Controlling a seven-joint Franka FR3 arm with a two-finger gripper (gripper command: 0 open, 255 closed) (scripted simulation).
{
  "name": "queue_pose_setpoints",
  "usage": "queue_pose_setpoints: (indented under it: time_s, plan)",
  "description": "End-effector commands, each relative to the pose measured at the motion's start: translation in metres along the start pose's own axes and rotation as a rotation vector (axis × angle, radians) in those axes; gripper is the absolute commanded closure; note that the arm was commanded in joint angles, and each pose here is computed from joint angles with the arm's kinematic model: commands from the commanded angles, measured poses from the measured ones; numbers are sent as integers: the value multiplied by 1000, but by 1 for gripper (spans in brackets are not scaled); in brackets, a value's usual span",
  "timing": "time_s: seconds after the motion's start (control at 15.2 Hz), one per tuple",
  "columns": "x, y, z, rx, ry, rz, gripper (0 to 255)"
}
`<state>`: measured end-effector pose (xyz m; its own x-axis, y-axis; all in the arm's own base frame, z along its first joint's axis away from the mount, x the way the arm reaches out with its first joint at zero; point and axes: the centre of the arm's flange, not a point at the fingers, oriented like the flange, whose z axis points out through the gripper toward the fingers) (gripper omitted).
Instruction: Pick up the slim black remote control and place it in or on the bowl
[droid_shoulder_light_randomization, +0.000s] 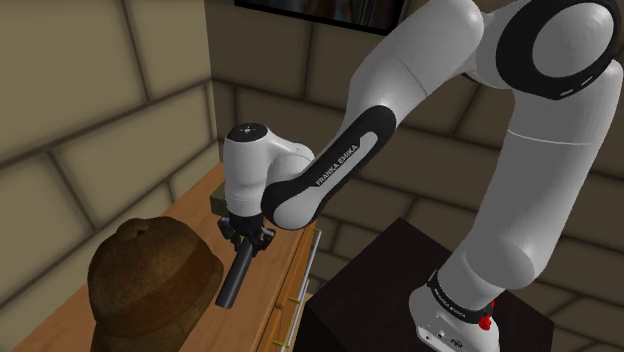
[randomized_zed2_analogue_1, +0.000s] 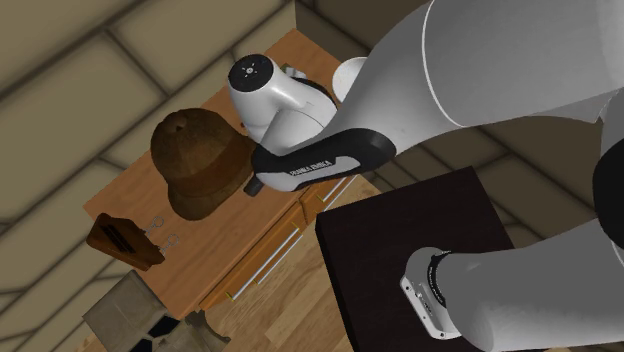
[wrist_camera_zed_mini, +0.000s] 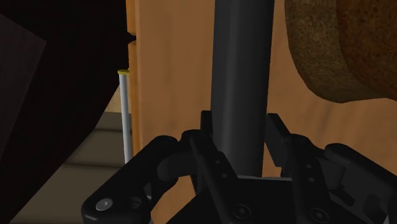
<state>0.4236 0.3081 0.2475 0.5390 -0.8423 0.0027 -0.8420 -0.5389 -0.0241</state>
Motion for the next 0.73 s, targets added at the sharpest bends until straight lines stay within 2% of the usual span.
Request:
queue_pose_setpoints:
  time_s: [0.0,0.66]
  plan:
    - [0,-1,-11,1,0,1,255]
    - [0,-2,-63,1,0,1,255]
